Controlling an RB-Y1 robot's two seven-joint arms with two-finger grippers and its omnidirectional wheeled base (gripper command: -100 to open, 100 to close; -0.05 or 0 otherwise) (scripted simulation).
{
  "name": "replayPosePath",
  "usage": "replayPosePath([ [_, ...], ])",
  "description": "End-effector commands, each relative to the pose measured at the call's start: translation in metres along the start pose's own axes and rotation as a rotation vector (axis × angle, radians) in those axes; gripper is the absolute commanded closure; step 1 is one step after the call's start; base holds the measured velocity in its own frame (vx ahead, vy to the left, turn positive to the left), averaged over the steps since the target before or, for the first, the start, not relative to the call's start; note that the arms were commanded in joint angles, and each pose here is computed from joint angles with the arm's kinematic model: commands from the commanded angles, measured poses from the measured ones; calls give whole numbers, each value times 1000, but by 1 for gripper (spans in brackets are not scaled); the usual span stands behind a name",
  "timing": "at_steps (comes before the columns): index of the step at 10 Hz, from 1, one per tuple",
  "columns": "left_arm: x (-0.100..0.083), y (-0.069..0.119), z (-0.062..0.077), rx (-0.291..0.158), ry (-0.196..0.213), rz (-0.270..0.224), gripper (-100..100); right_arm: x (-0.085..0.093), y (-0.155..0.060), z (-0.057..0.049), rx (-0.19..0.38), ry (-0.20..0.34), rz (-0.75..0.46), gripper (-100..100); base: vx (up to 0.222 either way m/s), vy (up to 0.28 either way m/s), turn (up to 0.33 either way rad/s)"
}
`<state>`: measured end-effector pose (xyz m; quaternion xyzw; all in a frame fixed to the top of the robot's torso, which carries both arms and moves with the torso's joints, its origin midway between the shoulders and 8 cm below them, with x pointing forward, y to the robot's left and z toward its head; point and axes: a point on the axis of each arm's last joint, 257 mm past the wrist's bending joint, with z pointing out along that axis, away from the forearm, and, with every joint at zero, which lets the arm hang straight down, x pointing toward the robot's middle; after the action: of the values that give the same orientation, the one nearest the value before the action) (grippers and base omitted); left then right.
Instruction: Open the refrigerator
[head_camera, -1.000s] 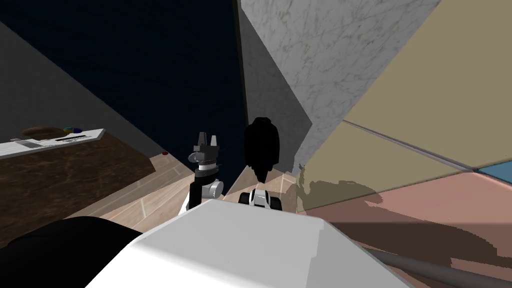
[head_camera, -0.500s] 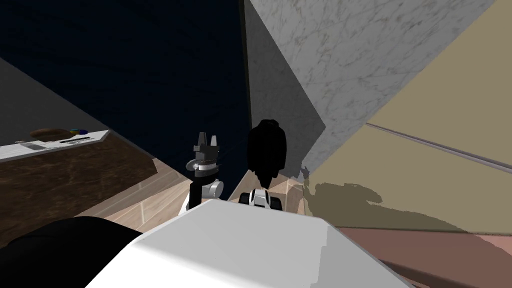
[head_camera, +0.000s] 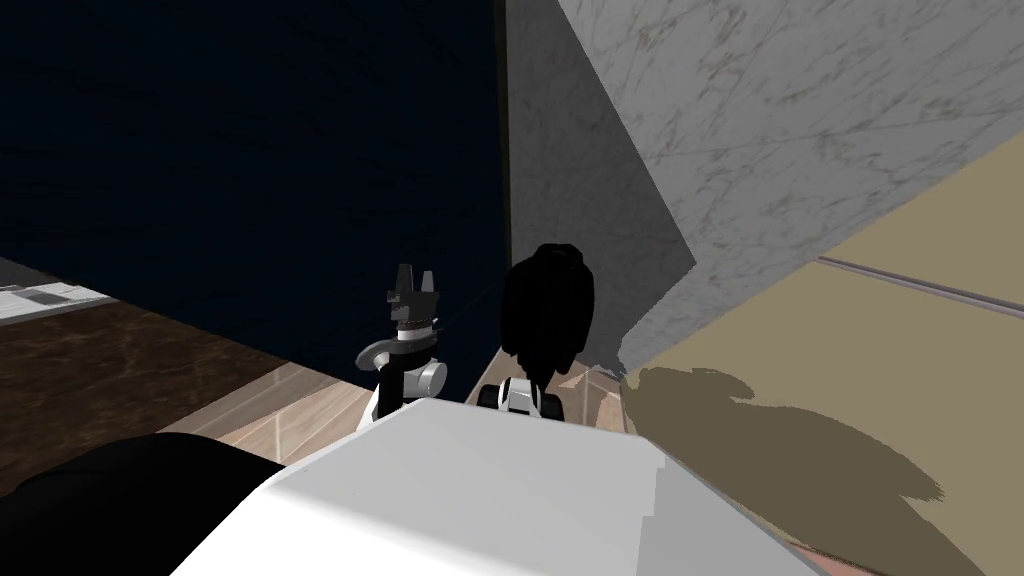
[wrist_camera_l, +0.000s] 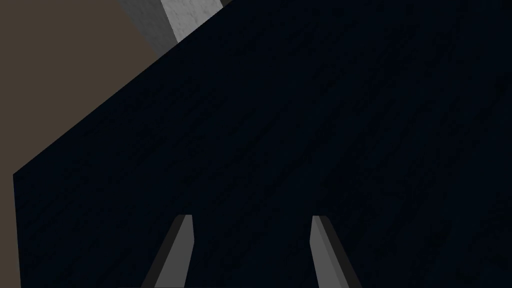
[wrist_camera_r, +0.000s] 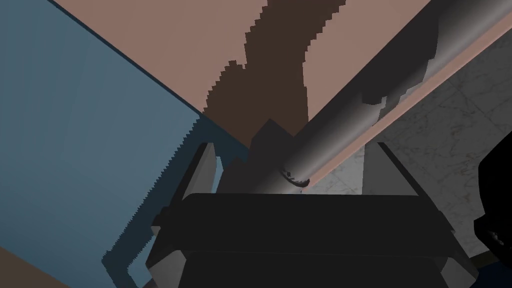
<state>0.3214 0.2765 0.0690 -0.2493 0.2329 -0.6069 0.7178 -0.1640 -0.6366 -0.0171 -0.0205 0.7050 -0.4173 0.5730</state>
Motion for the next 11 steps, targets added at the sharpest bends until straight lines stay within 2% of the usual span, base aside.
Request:
replayPosePath([
  [1, 0, 0, 0, 0, 0, 0, 0, -2, -8, -2, 1, 5, -29, -100, 53, 30, 7],
  [2, 0, 0, 0, 0, 0, 0, 0, 2, 15, 43, -65, -34, 7, -100, -63, -50, -348],
  [3, 0, 0, 0, 0, 0, 0, 0, 1, 27, 63, -98, -64, 22, -100, -102, -68, -391],
  [4, 0, 0, 0, 0, 0, 0, 0, -1, 38, 80, -137, -77, 29, -100, -69, -32, -70],
  [5, 0, 0, 0, 0, 0, 0, 0, -4, 43, 89, -153, -83, 27, -100, -34, -1, 32],
  [9, 0, 0, 0, 0, 0, 0, 0, 7, 28, 95, -91, -32, 21, -100, 6, 8, 6],
  [10, 0, 0, 0, 0, 0, 0, 0, -2, 62, 136, -175, -87, 53, -100, -62, -28, -444],
  [11, 0, 0, 0, 0, 0, 0, 0, -5, 73, 159, -211, -110, 61, -100, -103, -49, -317],
])
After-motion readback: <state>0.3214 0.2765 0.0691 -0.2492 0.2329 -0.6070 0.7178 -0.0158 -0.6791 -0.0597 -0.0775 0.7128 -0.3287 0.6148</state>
